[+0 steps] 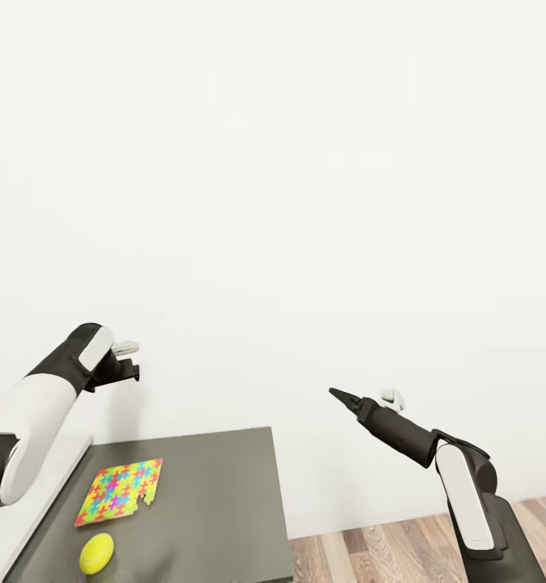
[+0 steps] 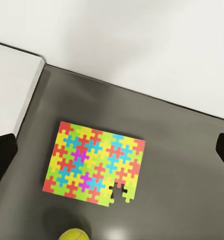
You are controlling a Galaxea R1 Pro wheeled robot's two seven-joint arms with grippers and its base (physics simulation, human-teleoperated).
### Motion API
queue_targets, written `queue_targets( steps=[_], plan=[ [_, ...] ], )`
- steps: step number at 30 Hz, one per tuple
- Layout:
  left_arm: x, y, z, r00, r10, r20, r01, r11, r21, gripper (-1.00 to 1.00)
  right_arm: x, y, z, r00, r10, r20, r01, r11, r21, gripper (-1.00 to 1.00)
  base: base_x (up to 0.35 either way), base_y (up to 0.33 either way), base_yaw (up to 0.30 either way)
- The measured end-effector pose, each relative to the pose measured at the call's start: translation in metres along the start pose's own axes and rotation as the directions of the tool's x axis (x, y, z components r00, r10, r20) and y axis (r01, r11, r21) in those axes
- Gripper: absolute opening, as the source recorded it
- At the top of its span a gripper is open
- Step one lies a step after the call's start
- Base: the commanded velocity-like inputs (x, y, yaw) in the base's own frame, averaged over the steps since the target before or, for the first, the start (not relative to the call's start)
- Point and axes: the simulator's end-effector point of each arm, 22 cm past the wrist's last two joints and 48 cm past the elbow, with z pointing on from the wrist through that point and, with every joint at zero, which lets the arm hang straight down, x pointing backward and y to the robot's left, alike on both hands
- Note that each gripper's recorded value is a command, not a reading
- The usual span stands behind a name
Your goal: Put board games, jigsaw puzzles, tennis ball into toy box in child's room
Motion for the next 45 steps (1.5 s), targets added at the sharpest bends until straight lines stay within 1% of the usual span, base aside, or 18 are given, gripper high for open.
queue_targets(
  steps=[7, 10, 11, 14, 18, 23, 27, 29, 33, 45],
  plan=[
    [0.005, -0.006, 0.007, 1.000, 0.009, -0.013, -0.009, 1.000, 0.001, 1.00, 0.003, -0.005, 0.002, 1.000, 0.012, -0.009, -0.012, 1.000, 0.003, 1.00, 0.000, 0.000, 0.000],
    [0.006, -0.007, 0.010, 1.000, 0.010, -0.018, -0.010, 1.000, 0.000, 1.00, 0.008, -0.006, 0.002, 0.999, 0.023, -0.027, -0.023, 1.000, 0.005, 1.00, 0.000, 0.000, 0.000],
    [0.007, -0.007, 0.011, 1.000, 0.010, -0.019, -0.010, 1.000, -0.001, 1.00, 0.009, -0.006, 0.002, 0.999, 0.025, -0.034, -0.024, 1.000, 0.004, 1.00, 0.000, 0.000, 0.000],
    [0.008, -0.007, 0.014, 1.000, 0.012, -0.024, -0.012, 1.000, -0.003, 1.00, 0.010, 0.006, -0.001, 0.998, 0.015, -0.060, -0.015, 1.000, -0.011, 1.00, 0.000, 0.000, 0.000],
    [0.010, -0.007, 0.018, 0.999, 0.013, -0.030, -0.014, 1.000, -0.005, 1.00, 0.015, 0.010, -0.004, 0.994, 0.026, -0.102, -0.028, 1.000, -0.014, 1.00, 0.000, 0.000, 0.000],
    [0.012, -0.009, 0.022, 0.999, 0.017, -0.037, -0.017, 1.000, -0.004, 1.00, 0.014, 0.006, -0.005, 0.995, 0.026, -0.101, -0.027, 1.000, -0.009, 1.00, 0.000, 0.000, 0.000],
    [0.013, -0.016, 0.026, 0.999, 0.020, -0.041, -0.019, 1.000, 0.025, 1.00, 0.015, 0.003, -0.004, 0.994, 0.029, -0.104, -0.029, 1.000, -0.003, 1.00, 0.000, 0.000, 0.000],
    [0.013, -0.023, 0.027, 0.999, 0.021, -0.040, -0.019, 0.998, 0.053, 1.00, 0.016, 0.001, -0.004, 0.994, 0.031, -0.106, -0.031, 1.000, 0.000, 1.00, 0.000, 0.000, 0.000],
    [0.013, -0.028, 0.026, 0.999, 0.024, -0.043, -0.021, 0.997, 0.074, 1.00, 0.017, 0.001, -0.004, 0.993, 0.036, -0.111, -0.036, 0.999, 0.003, 1.00, 0.000, 0.000, 0.000],
    [0.015, -0.029, 0.026, 0.998, 0.029, -0.061, -0.024, 0.997, 0.074, 1.00, 0.016, 0.002, -0.004, 0.991, 0.049, -0.121, -0.048, 0.999, 0.015, 1.00, 0.000, 0.000, 0.000]
  ],
)
